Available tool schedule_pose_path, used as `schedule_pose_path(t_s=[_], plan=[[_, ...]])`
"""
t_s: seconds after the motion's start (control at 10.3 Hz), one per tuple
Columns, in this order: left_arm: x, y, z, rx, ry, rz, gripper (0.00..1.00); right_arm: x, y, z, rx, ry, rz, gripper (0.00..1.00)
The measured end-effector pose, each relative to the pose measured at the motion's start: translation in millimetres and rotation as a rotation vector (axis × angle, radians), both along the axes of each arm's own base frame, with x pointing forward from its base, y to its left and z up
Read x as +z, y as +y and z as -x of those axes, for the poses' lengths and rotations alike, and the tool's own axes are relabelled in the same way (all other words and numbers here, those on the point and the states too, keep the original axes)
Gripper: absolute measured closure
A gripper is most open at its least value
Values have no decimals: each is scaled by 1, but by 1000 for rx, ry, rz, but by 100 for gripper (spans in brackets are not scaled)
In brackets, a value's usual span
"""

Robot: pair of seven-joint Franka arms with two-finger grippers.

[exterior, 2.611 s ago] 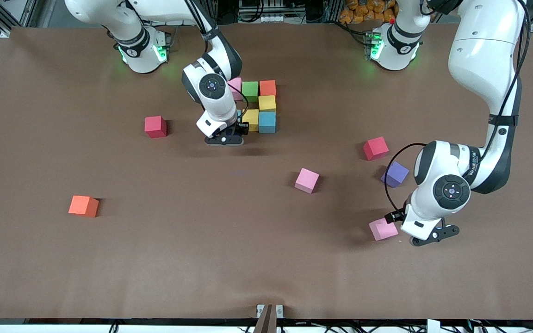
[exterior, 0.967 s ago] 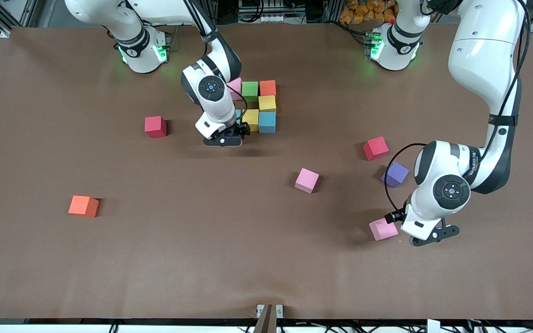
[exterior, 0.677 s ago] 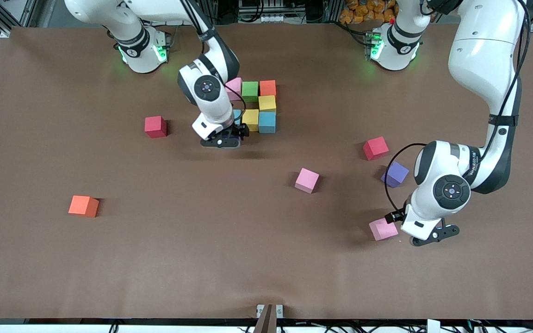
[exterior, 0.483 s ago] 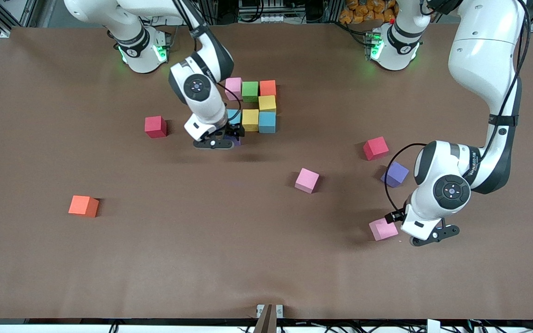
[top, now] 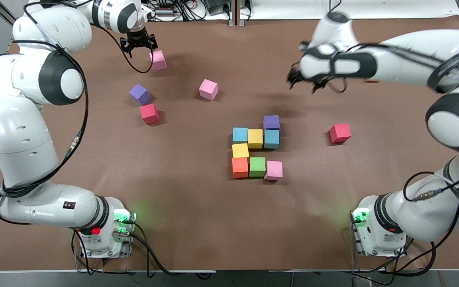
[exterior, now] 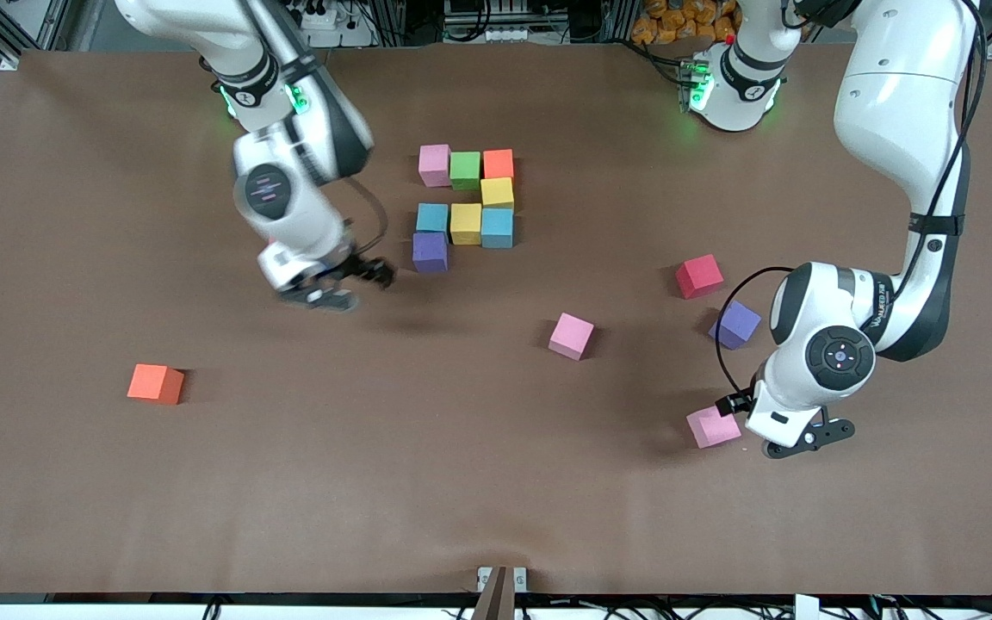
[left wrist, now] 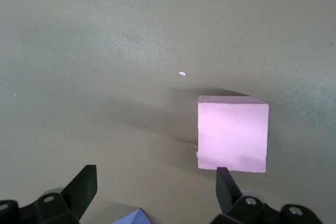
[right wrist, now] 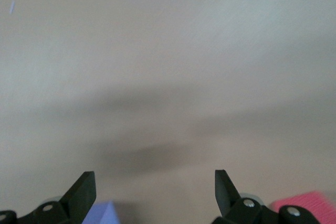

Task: Form number 2 with 11 blocks
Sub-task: 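Release the purple cube and reach the right gripper to the orange cube, then lower the right gripper and grasp the orange cube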

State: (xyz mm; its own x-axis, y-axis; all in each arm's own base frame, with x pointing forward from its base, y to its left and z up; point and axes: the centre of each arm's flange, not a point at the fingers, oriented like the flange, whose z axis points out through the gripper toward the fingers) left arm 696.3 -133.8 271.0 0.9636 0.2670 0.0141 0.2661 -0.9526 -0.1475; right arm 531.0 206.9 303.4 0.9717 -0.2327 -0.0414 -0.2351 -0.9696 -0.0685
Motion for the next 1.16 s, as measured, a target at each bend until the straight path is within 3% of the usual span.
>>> schedule_pose_path(t_s=[0.19, 0.39, 0.77, 1.16], plan=[[0, 0, 0, 0, 0, 0, 0, 26, -86, -48, 4, -69, 18, 0], [0, 0, 0, 0, 0, 0, 0, 32, -151, -75, 96, -101, 62, 0], [0, -3, 0, -5, 0, 0, 0, -1, -279, -98, 300, -76, 107, 0], [0, -6, 1, -9, -1, 0, 0, -41, -324, -106, 317, -33, 110, 0]])
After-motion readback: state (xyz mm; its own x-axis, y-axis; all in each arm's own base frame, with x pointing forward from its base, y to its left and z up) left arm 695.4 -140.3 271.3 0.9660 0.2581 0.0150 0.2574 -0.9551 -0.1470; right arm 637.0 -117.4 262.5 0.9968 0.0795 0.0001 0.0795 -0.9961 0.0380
